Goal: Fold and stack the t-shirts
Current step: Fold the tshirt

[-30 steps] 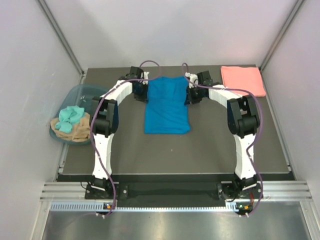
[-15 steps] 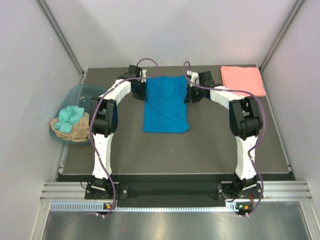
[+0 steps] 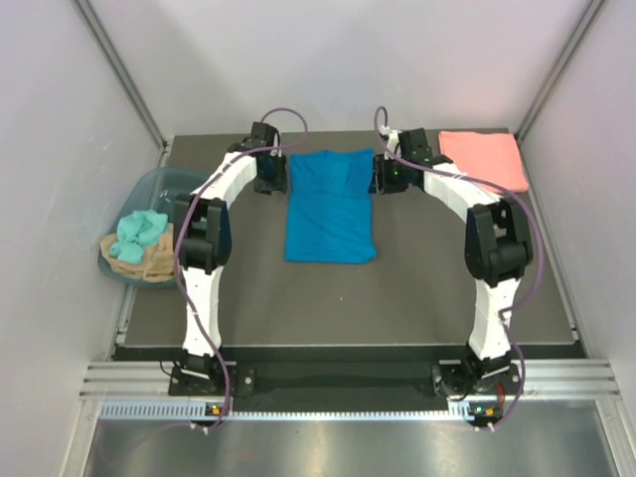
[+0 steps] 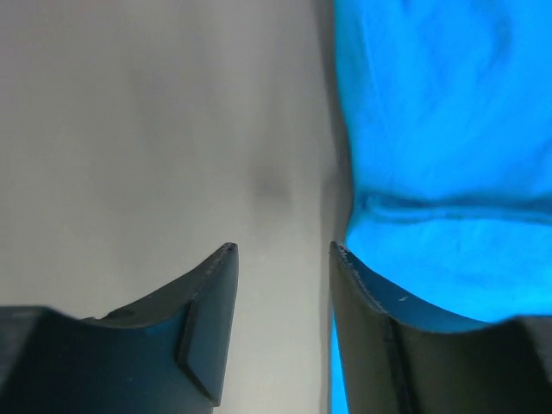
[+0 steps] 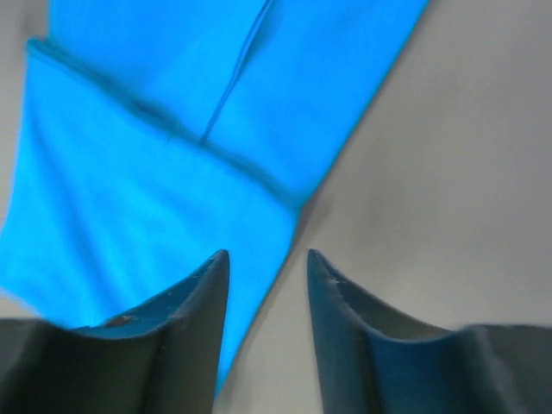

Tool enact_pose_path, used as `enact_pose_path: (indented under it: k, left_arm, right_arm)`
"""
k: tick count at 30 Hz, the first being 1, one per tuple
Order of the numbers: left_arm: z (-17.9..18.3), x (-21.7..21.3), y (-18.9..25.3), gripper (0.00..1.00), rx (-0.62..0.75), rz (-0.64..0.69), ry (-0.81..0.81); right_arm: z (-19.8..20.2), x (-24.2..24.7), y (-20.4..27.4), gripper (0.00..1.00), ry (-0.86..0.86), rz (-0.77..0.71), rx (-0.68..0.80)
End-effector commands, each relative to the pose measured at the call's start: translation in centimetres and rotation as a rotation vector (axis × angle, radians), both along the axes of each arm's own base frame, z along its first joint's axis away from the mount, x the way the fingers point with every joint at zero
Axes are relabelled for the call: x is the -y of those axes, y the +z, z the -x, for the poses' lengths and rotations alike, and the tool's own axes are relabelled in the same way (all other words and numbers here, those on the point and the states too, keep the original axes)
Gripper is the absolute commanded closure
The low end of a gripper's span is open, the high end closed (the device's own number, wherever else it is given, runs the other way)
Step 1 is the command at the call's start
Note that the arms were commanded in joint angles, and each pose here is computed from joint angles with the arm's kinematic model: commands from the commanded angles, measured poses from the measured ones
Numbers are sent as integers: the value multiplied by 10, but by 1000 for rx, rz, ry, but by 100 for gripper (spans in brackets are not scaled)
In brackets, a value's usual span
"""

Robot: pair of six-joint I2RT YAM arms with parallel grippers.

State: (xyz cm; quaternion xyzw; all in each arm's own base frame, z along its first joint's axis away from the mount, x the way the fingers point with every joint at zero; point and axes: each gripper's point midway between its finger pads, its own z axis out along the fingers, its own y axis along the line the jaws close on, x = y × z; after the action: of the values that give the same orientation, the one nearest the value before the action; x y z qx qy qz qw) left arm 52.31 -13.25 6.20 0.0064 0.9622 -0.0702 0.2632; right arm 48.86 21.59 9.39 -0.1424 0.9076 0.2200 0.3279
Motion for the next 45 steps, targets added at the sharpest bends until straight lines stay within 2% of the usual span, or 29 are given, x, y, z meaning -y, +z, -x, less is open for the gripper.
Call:
enact_pose_path:
  k: [1, 2, 3, 4, 5, 6, 7, 8, 9, 10, 17, 20, 22, 26, 29, 31, 32, 33, 34, 36, 38, 45]
  left_arm:
    - [18, -3, 60, 50, 61, 50, 35]
    - [27, 11, 73, 50, 62, 130, -3]
    - [39, 16, 68, 50, 30, 159, -16]
    - [47, 23, 69, 50, 11, 198, -30]
    - [60, 41, 85, 50, 10, 300, -68]
    - [78, 48, 68, 50, -40, 345, -89]
    - [80, 60, 72, 50, -17, 410, -108]
    - [86, 64, 77, 50, -7, 446, -113]
    - [104, 66, 57, 50, -69, 471, -110]
    - [106, 67, 53, 50, -65, 486, -108]
    - [146, 29, -28, 50, -246, 294, 47]
    - [154, 12, -42, 50, -292, 197, 98]
    - [151, 8, -36, 50, -277, 177, 107]
    - [134, 10, 7, 50, -178, 193, 91]
    - [128, 12, 31, 50, -148, 194, 69]
    - [127, 17, 39, 50, -134, 218, 47]
    - [129, 21, 42, 51, -121, 242, 31]
    - [135, 36, 47, 51, -130, 322, -22]
    - [128, 46, 53, 51, -79, 372, -47]
    - [142, 60, 45, 50, -115, 436, -86]
    - [150, 61, 21, 50, -182, 437, -74]
    - [177, 28, -47, 50, -307, 260, 34]
  right_arm:
    - [49, -10, 47, 65, -22, -38, -5]
    - [64, -21, 53, 70, 5, -63, -15]
    - [76, -26, 50, 74, 12, -87, -49]
    - [93, -29, 35, 79, 24, -84, -85]
    - [106, -38, 38, 79, 50, -98, -81]
    - [114, -42, 36, 79, 58, -111, -94]
    - [127, -43, 21, 79, 66, -108, -122]
    - [136, -46, 19, 79, 83, -112, -129]
    - [142, -47, 14, 78, 89, -117, -143]
    - [149, -43, 0, 78, 85, -113, -157]
    - [165, -28, -54, 73, 91, -37, -215]
    - [167, -22, -52, 71, 88, -18, -215]
    - [171, -25, -38, 69, 99, -42, -208]
    - [168, -28, -1, 69, 94, -91, -156]
    - [160, -33, 6, 70, 82, -109, -136]
    - [155, -35, 3, 75, 75, -108, -139]
    - [153, -36, -4, 75, 70, -104, -152]
    - [152, -37, -6, 76, 68, -106, -153]
    - [147, -38, -7, 76, 65, -110, -138]
    - [138, -39, -16, 75, 46, -96, -124]
    - [131, -39, -27, 73, 34, -87, -123]
    - [114, -25, -53, 71, -28, -23, -118]
